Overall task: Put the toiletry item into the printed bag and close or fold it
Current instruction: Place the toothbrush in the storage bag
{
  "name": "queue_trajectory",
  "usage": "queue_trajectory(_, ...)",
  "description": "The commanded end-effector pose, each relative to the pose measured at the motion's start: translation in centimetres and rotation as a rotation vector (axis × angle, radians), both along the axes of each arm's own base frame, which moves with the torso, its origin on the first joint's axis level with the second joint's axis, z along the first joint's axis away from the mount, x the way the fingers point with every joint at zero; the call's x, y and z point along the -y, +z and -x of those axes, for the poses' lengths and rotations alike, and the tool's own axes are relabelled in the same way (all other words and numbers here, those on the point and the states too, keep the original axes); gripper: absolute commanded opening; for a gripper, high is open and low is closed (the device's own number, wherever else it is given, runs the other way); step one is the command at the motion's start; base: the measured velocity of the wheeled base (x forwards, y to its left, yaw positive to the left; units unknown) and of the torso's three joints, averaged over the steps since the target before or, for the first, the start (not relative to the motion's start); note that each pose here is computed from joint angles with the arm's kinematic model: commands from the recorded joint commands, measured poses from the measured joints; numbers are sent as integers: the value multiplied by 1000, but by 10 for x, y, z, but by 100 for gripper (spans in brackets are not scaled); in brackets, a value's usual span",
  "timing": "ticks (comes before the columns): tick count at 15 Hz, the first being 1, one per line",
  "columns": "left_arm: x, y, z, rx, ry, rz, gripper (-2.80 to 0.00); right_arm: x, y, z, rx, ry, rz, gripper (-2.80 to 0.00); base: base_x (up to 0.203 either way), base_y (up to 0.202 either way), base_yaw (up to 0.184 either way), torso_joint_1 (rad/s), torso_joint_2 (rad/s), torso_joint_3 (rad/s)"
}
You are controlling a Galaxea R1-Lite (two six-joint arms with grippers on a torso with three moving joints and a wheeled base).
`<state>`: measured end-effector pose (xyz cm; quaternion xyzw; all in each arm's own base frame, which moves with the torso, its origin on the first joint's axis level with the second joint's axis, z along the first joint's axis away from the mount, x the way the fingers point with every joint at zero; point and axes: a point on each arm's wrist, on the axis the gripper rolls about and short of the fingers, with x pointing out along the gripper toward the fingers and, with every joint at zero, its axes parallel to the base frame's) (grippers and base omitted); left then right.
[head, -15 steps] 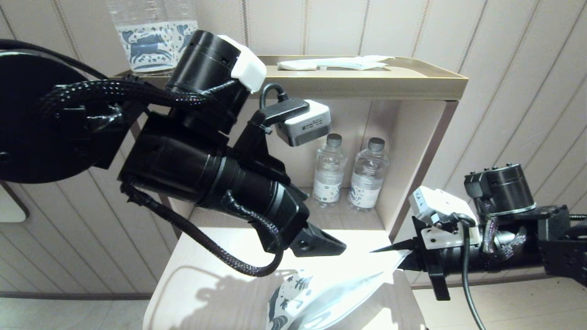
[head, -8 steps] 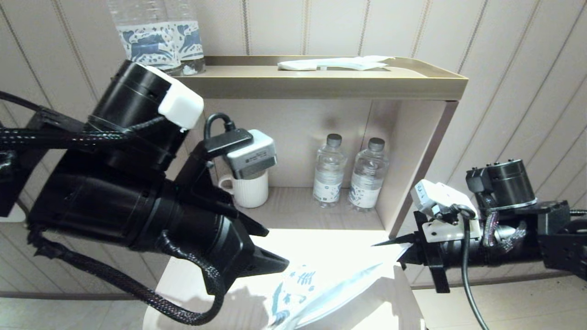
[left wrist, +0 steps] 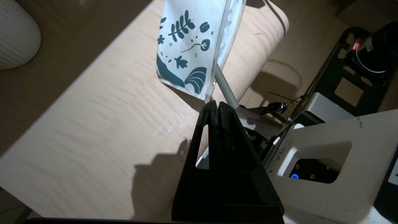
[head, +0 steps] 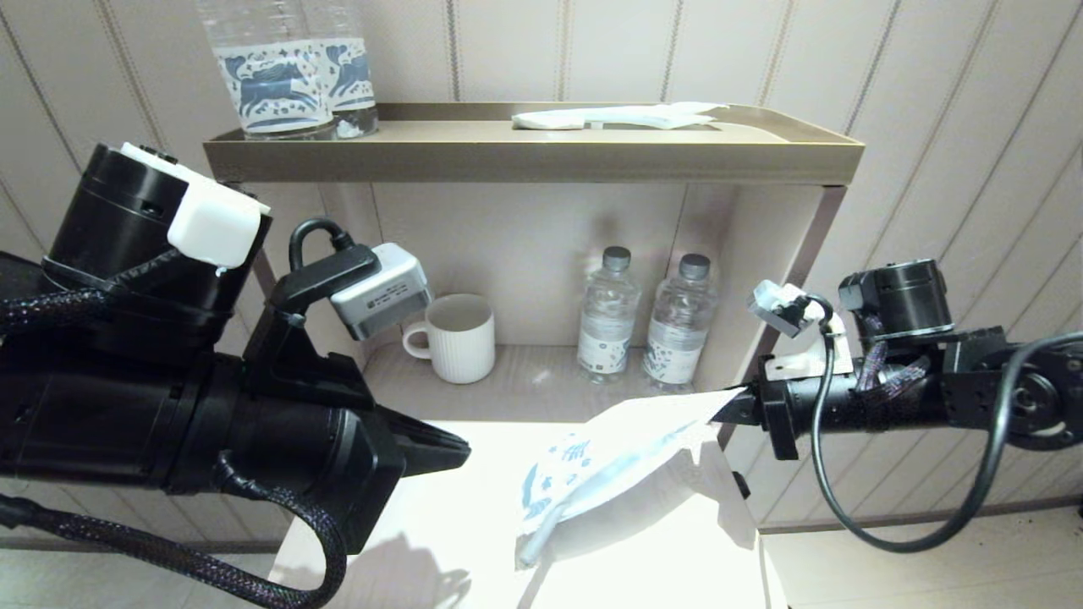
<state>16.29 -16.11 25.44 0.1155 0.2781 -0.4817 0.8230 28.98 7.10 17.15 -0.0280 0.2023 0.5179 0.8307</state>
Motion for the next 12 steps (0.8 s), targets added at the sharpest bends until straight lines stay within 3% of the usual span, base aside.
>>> queue_trajectory(1,-2,-5,1,-19,-10,-7,-280,-1,-4,-4,-12,-6,8,-280,0,0,0,0,0,0)
queue_trajectory(6,0,-10,0,-32,-24,0,-280,-1,-5,-5,-14,-10,11,-280,0,0,0,0,0,0)
queue_trajectory(10,-10,-7,-6,-45,47,37,-280,-3,-1,-7,-41,-41,36,-280,0,0,0,0,0,0)
queue_trajectory(12,-14,-17,-1,-71,50,17,-280,-3,1,-6,-44,-48,43,-280,0,0,0,0,0,0)
